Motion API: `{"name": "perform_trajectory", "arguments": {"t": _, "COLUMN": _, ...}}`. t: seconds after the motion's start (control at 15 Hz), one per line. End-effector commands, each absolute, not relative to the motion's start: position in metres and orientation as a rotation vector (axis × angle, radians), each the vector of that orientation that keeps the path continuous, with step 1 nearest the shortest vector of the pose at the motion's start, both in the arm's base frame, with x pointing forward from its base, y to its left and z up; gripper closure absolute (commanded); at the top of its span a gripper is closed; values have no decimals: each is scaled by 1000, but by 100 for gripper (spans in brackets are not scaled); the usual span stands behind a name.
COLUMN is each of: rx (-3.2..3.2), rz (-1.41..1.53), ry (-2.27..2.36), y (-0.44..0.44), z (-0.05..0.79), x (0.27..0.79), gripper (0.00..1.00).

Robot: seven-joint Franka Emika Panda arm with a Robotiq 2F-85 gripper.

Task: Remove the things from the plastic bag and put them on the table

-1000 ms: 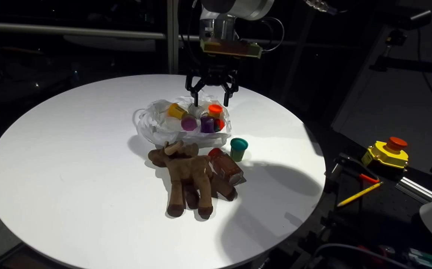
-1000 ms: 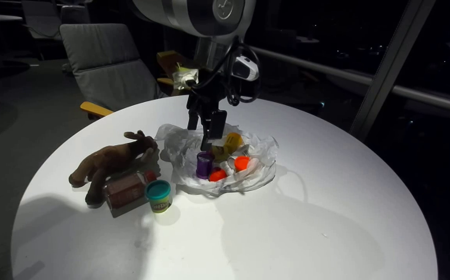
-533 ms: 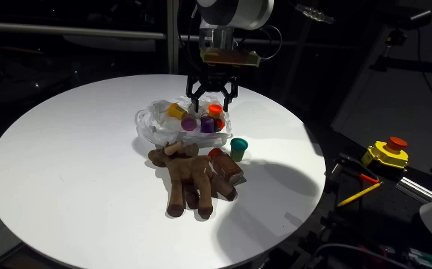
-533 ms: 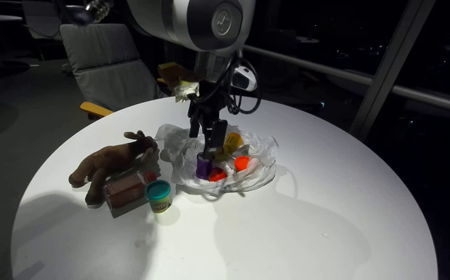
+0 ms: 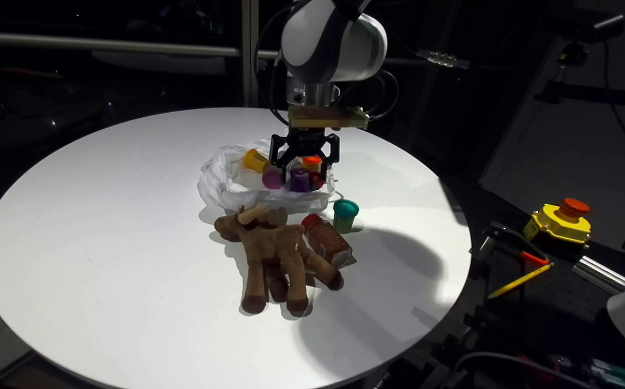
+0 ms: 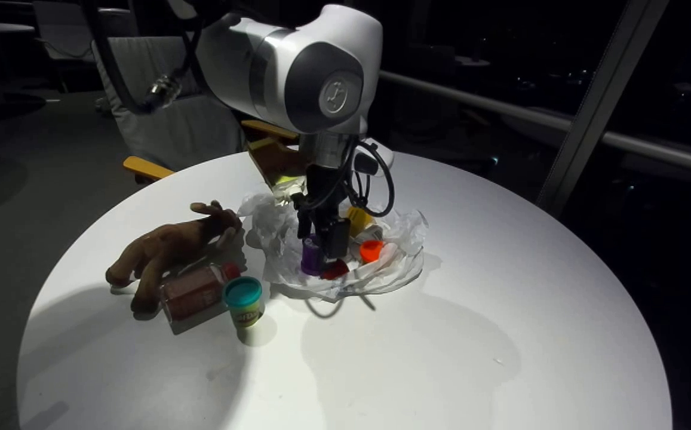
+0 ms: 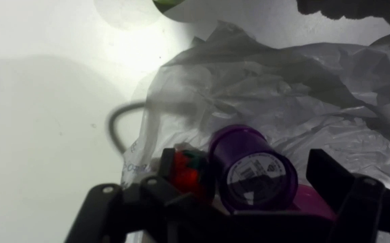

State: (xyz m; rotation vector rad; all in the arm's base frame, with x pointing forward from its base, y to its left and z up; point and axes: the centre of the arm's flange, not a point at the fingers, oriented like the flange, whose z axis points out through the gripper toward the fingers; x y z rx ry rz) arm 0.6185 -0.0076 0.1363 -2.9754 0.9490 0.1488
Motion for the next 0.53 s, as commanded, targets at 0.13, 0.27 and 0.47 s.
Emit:
{"name": "perform_trajectory", "arguments": {"t": 0.13, "rx": -2993, "rz": -7, "ry": 983, "y": 0, "z": 128, "x": 633, "gripper": 26}}
{"name": "perform_trajectory", "arguments": {"t": 0.27, "rx": -2999, "rz": -28, "ry": 988, "y": 2, "z": 130, "x": 631, "gripper": 40}}
{"name": "perform_trajectory", "arguments": {"t": 0.47, "rx": -3005, "rz": -46, "ry": 1001, "y": 3, "z": 138, "x": 627, "gripper": 65}}
